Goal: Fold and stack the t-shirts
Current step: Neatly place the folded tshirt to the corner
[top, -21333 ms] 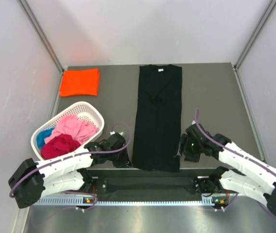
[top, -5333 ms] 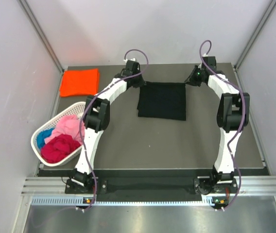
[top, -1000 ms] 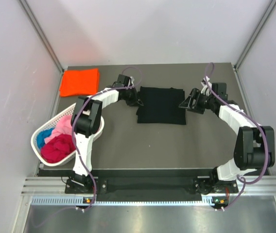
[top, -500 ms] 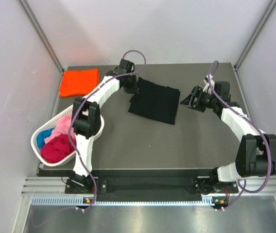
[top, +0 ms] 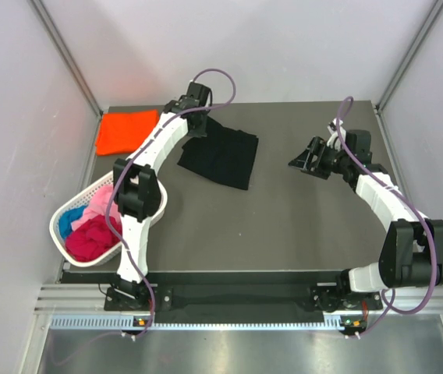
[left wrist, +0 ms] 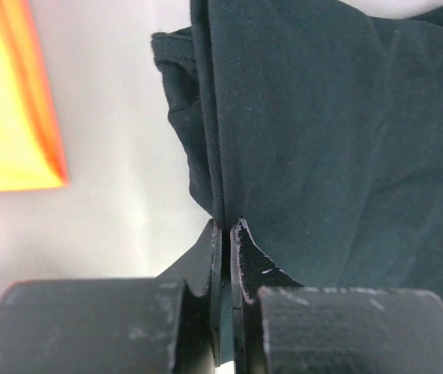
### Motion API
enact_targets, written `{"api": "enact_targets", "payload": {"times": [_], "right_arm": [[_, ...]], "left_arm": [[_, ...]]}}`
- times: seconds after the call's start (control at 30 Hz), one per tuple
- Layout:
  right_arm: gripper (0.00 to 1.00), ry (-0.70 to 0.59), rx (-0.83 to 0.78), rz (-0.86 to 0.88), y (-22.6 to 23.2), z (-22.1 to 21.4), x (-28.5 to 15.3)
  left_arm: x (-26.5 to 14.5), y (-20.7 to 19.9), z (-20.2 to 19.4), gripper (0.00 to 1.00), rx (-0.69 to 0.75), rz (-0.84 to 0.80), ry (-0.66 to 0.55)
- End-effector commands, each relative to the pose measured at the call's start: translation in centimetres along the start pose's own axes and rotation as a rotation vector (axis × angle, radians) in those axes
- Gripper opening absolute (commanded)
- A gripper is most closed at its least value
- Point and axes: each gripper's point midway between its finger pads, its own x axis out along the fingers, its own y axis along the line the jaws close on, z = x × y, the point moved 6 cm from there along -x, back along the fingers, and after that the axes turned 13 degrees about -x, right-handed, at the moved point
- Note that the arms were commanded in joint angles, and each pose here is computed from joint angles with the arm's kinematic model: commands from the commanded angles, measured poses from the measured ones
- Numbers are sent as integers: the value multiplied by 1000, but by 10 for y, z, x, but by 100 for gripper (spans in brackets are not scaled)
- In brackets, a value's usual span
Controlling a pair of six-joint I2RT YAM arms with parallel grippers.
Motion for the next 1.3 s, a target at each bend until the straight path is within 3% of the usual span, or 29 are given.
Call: {"api": "enact_targets", "payload": {"times": [0.0,0.47,0.6,0.97,1.27], "right_arm": [[69,-74,-64,48,19,24,-9],[69,-109,-81,70,19,38,-1],[70,-57,-100,-1,3,36,7],[70,-51,-99,2,-5,38,20],[71,-44,-98,1,-9,36,24]], "left_arm": [[-15,39,38,0,48,142,-122],[1,127,105,0,9,311,-344],[5,146,120,0,21,387,-394],[-25,196,151,0,11,510,-516],[-17,220,145,0,-54,555,-490]]}}
